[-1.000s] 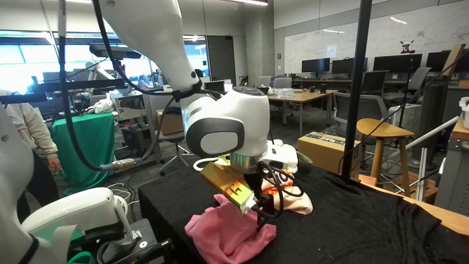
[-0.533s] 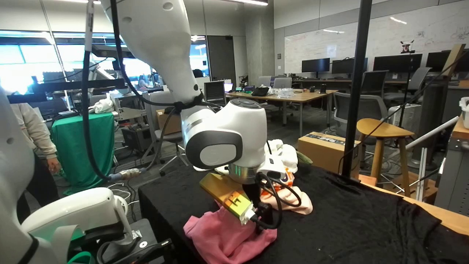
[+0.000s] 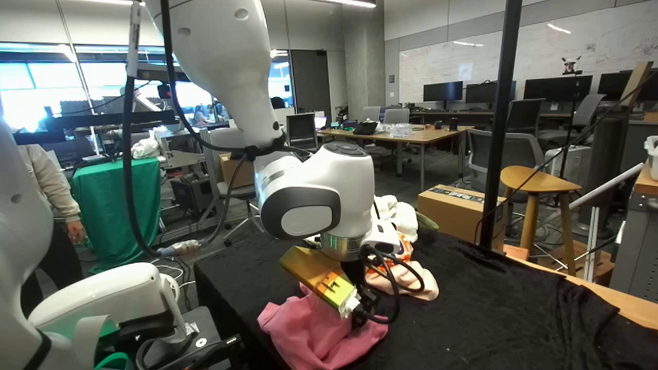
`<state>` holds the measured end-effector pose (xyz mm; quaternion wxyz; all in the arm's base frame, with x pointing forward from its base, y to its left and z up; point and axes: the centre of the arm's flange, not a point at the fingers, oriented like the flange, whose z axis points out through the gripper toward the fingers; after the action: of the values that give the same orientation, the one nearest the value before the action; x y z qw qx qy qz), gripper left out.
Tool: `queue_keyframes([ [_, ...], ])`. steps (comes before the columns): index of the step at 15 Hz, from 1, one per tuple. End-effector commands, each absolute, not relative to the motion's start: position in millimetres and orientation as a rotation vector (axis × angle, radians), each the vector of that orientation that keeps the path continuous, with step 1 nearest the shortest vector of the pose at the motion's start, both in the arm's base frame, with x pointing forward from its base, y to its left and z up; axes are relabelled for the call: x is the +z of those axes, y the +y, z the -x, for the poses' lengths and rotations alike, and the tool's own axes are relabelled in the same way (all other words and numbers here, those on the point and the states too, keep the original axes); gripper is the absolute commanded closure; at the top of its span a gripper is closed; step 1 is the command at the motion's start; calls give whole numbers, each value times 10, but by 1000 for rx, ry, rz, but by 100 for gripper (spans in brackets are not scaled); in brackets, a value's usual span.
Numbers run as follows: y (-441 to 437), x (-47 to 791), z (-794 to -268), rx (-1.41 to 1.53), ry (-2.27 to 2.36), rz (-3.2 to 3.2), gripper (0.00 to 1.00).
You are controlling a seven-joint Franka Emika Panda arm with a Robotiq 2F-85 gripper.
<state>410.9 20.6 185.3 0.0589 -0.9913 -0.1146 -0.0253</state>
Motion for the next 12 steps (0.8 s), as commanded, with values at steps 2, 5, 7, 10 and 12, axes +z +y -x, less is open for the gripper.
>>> queue_keyframes([
  [2,152,1929,-4126,-97,-398,2979,84],
  [5,148,2035,-4184,-106,-441,2958,94],
  [7,157,2139,-4258,-139,-458,2964,93],
  [10,181,2428,-4407,-229,-493,2960,92],
  [12,219,2645,-4513,-291,-509,2962,92],
])
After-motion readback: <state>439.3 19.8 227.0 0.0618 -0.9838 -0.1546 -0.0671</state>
